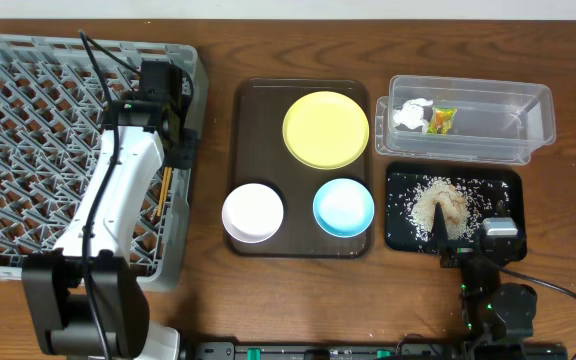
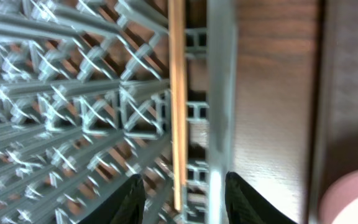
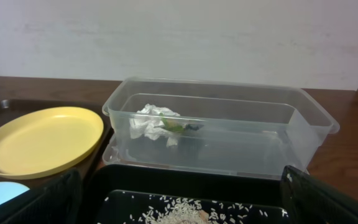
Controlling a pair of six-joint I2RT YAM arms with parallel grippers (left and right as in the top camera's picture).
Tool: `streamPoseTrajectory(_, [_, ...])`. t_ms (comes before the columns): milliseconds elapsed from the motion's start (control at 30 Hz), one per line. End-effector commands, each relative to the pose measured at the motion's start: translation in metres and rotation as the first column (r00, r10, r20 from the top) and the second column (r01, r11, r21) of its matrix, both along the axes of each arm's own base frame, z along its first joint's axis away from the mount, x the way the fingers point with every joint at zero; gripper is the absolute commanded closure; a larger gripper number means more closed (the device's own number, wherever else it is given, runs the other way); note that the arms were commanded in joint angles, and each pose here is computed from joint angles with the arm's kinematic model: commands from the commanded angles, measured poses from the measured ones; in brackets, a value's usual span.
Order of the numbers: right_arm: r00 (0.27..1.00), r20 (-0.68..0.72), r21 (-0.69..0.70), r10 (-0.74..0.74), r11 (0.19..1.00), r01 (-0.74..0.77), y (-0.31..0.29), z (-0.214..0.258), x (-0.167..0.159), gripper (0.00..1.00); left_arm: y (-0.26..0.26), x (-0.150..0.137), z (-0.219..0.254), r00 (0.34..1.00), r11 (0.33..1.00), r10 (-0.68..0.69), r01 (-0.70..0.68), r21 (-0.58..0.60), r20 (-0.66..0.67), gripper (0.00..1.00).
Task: Sort waste into correct bins and load items into the dishwasher
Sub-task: 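Carry the chopsticks into the dish rack with the left gripper, then reach to the light-blue bowl and grasp its rim with the left gripper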
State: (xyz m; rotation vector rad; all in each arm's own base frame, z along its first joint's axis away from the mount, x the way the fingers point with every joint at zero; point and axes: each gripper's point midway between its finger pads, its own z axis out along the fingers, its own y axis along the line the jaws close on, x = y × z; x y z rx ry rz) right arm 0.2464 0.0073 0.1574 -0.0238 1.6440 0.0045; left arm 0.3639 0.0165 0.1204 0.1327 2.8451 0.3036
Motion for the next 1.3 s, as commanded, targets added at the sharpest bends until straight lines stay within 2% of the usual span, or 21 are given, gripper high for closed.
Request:
streamPoseTrajectory(0, [1.000,0.001,-0.008,-0.006,1.000,0.006,-0.002,0.000,0.000,0.01,-0.037,0.002,0.041,0.995,0.976,0.016,0.006,-0.219,0.098,0.57])
streamPoseTrajectory(33, [1.000,0.001,-0.007,-0.005,1.000,0.005,-0.001,0.000,0.000,0.01,-0.056,-0.002,0.048,0.994,0.951,-0.004,0.037,-0.308,0.106,0.58])
streamPoseTrajectory(100, [1.000,0.001,-0.007,-0.005,1.000,0.005,-0.001,0.000,0.000,0.01,-0.091,-0.013,0.061,0.992,0.889,-0.054,0.099,-0.447,0.111,0.67])
streamPoseTrajectory(167, [1.000,0.001,-0.007,-0.005,1.000,0.005,-0.001,0.000,0.000,0.01,-0.125,-0.025,0.071,0.987,0.824,-0.120,0.161,-0.543,0.110,0.69])
streamPoseTrajectory(267, [1.000,0.001,-0.007,-0.005,1.000,0.005,-0.001,0.000,0.000,0.01,-0.165,-0.032,0.068,0.966,0.797,-0.223,0.258,-0.546,0.130,0.69])
streamPoseTrajectory(433, [1.000,0.001,-0.007,-0.006,1.000,0.006,-0.002,0.000,0.000,0.01,-0.205,-0.008,0.057,0.921,0.787,-0.302,0.387,-0.481,0.246,0.64])
streamPoseTrajectory(600, [1.000,0.001,-0.007,-0.005,1.000,0.005,-0.001,0.000,0.000,0.01,-0.233,-0.014,0.039,0.924,0.766,-0.326,0.383,-0.517,0.201,0.47])
streamPoseTrajectory(667, [1.000,0.001,-0.007,-0.005,1.000,0.005,-0.001,0.000,0.000,0.01,-0.244,-0.026,0.033,0.920,0.745,-0.357,0.385,-0.546,0.161,0.47])
streamPoseTrajectory(800, [1.000,0.001,-0.007,-0.005,1.000,0.005,-0.001,0.000,0.000,0.01,-0.255,-0.051,0.013,0.914,0.755,-0.402,0.365,-0.545,0.056,0.58])
streamPoseTrajectory(900, [1.000,0.001,-0.007,-0.005,1.000,0.005,-0.001,0.000,0.000,0.01,-0.256,-0.063,-0.009,0.941,0.819,-0.332,0.259,-0.512,-0.056,0.64])
streamPoseTrajectory(1000, [1.000,0.001,-0.007,-0.005,1.000,0.005,-0.001,0.000,0.000,0.01,-0.257,-0.069,-0.044,0.958,0.890,-0.248,0.168,-0.424,-0.141,0.69])
streamPoseTrajectory(1267, [1.000,0.001,-0.007,-0.005,1.000,0.005,-0.001,0.000,0.000,0.01,-0.258,-0.081,-0.101,0.949,0.939,-0.134,0.029,-0.342,-0.286,0.73])
